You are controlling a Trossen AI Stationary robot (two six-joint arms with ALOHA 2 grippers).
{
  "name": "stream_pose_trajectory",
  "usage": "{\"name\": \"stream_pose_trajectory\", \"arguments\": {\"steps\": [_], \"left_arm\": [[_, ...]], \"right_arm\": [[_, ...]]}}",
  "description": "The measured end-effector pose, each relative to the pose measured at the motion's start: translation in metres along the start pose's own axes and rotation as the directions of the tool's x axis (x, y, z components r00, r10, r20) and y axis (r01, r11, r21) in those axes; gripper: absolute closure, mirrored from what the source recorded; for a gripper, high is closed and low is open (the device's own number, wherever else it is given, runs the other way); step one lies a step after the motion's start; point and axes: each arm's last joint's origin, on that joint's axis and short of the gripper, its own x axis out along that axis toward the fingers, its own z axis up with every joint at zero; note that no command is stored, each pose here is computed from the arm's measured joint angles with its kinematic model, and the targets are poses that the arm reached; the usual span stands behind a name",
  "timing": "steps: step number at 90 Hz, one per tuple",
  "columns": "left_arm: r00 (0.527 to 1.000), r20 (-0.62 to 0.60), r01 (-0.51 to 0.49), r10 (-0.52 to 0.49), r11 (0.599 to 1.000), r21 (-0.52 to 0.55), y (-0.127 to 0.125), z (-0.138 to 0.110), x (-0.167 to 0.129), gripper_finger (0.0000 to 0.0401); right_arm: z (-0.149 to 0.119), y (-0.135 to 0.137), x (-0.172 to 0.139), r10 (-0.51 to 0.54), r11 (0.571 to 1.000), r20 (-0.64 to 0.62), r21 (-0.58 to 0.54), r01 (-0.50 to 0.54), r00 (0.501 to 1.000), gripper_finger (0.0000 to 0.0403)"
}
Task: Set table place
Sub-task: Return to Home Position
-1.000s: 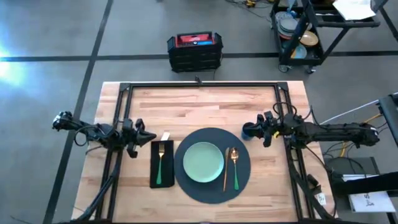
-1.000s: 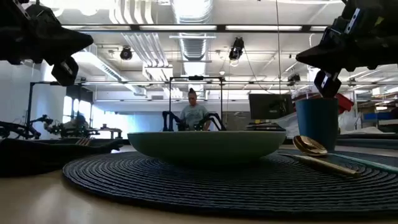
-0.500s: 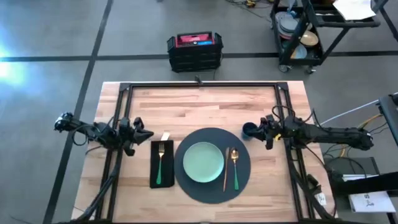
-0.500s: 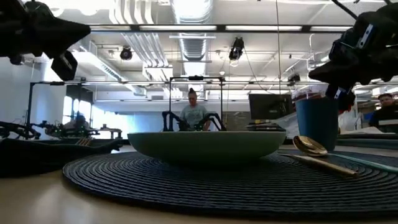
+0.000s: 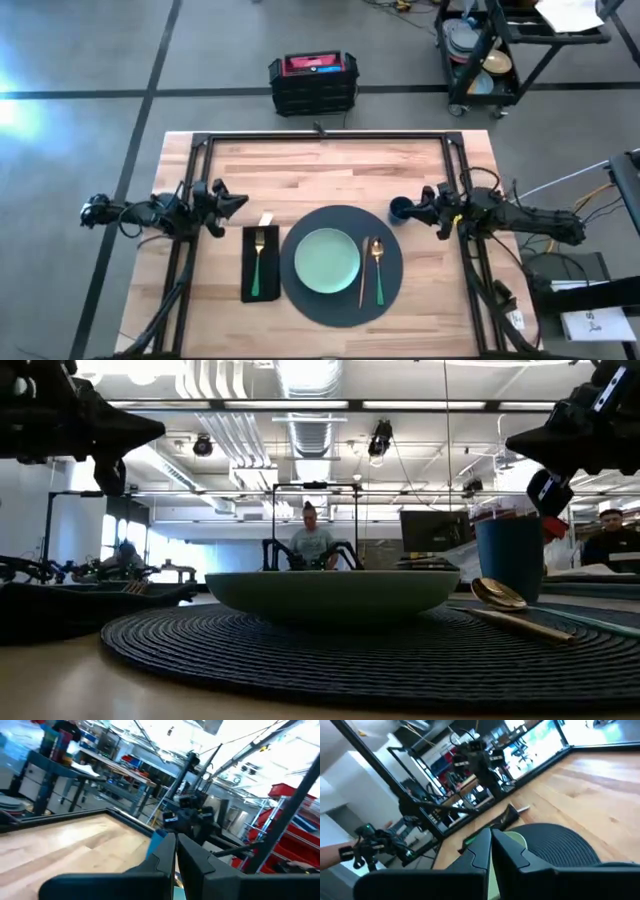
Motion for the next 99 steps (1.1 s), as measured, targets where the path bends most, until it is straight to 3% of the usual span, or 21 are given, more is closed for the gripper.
{"name": "stream_pose_trajectory", "arguments": {"steps": [99], "left_arm": [[0.984, -0.161, -0.066, 0.079, 0.994, 0.084, 0.002, -0.016, 0.011, 0.0398]], "right_arm": [[-0.001, -0.001, 0.001, -0.011, 1.000, -0.014, 0.002, 0.011, 1.000, 0.0403]]}}
